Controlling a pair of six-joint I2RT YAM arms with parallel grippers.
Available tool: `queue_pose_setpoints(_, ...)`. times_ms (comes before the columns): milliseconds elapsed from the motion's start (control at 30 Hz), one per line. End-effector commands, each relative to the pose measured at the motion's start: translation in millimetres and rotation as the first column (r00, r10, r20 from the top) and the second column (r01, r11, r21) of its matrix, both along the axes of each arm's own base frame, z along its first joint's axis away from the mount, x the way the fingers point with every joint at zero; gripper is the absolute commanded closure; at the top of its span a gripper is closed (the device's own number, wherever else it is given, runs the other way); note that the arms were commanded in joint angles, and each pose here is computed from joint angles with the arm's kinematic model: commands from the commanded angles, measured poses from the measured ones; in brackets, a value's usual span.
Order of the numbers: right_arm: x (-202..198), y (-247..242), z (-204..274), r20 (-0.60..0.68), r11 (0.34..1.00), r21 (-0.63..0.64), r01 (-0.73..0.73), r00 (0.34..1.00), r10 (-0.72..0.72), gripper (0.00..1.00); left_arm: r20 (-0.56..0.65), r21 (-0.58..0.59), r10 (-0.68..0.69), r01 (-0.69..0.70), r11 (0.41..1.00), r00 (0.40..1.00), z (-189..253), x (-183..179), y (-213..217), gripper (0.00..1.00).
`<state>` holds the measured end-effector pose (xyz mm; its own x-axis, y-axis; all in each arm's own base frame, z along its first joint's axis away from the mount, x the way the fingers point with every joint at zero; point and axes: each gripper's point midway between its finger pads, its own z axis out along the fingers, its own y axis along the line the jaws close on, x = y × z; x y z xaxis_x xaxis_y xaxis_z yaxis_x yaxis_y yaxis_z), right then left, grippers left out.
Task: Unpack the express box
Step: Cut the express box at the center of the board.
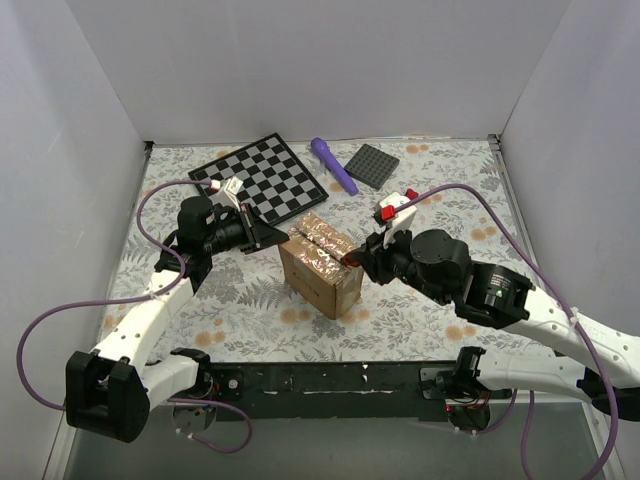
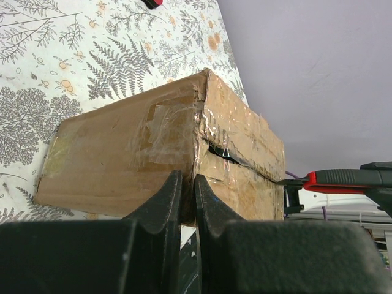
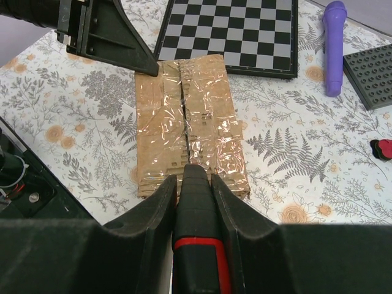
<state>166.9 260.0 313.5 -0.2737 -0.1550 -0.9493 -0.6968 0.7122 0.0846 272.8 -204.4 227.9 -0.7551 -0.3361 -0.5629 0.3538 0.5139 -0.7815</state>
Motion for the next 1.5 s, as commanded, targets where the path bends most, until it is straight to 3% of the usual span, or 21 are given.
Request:
queue_pose_setpoints(0, -15.9, -8.8, -4.2, -0.04, 0.999, -0.005, -0.041, 0.998, 0.041, 0.99, -0.026, 0.025, 0.07, -0.069, 0.997, 0.997, -6.7, 2.9, 9.2, 1.0)
queue_pose_setpoints(800, -29.2, -24.9, -32.6, -0.129, 0.99, -0.124, -0.067, 0.99, 0.051, 0.99, -0.025, 0.028, 0.088, -0.088, 0.996, 0.996, -7.0, 5.5, 11.2, 1.0)
queue_pose_setpoints(1467, -22.6, -37.5, -30.4, -0.105, 0.988, -0.155, -0.01, 0.994, -0.007, 0.99, -0.01, 0.053, 0.163, -0.162, 0.985, 0.987, 0.8, 3.8, 22.3, 1.0)
